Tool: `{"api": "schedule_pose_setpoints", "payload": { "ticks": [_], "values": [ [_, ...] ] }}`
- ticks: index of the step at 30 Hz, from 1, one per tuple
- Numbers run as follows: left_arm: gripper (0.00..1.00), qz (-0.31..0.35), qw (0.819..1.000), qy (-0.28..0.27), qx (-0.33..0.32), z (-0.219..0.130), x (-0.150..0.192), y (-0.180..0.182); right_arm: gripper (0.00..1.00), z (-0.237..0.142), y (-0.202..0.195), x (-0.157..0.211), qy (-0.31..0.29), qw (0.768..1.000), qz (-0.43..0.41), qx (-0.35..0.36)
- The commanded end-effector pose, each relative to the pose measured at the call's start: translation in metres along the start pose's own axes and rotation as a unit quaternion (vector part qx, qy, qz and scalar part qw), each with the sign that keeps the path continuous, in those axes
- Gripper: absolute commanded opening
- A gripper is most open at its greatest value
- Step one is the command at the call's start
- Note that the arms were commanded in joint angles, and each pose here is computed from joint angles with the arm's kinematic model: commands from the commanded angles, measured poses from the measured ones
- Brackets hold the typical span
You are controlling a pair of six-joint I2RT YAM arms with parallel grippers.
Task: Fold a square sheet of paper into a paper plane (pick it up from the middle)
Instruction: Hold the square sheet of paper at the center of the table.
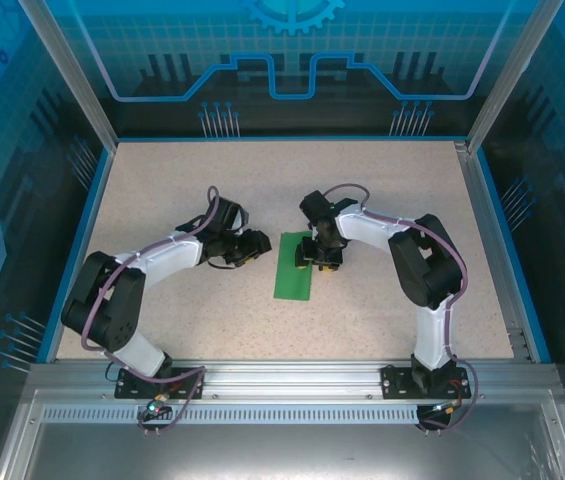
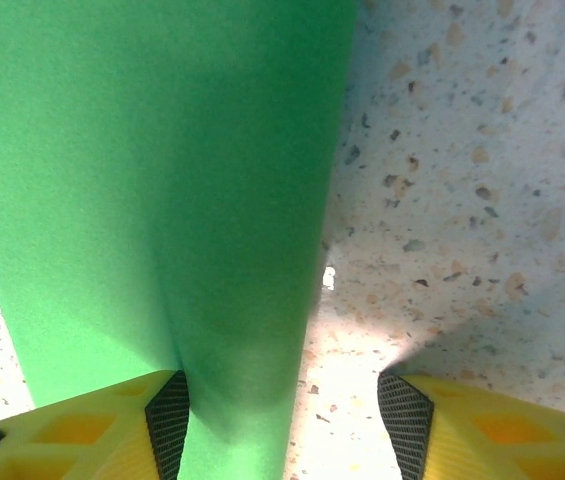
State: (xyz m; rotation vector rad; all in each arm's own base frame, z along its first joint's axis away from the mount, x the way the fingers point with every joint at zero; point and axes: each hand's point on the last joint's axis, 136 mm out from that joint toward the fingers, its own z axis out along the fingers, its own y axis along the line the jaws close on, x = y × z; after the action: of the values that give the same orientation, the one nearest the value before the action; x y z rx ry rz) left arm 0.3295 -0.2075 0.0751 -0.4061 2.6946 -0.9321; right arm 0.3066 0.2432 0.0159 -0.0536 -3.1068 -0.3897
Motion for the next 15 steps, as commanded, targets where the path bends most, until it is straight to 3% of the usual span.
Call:
{"api": "schedule_pose_setpoints", "payload": {
  "ticks": [1, 15],
  "values": [
    [0.43, 0.011, 0.999, 0.02, 0.027, 0.0058, 0.0046, -0.0065, 0.59, 0.0317, -0.0123, 0.0142, 0.034, 0.999, -0.009, 0.026],
    [0.42, 0.002, 0.999, 0.024, 0.024, 0.0095, 0.0058, -0.0033, 0.61, 0.0334, -0.0107, 0.0124, 0.037, 0.998, -0.024, 0.034]
  ]
}}
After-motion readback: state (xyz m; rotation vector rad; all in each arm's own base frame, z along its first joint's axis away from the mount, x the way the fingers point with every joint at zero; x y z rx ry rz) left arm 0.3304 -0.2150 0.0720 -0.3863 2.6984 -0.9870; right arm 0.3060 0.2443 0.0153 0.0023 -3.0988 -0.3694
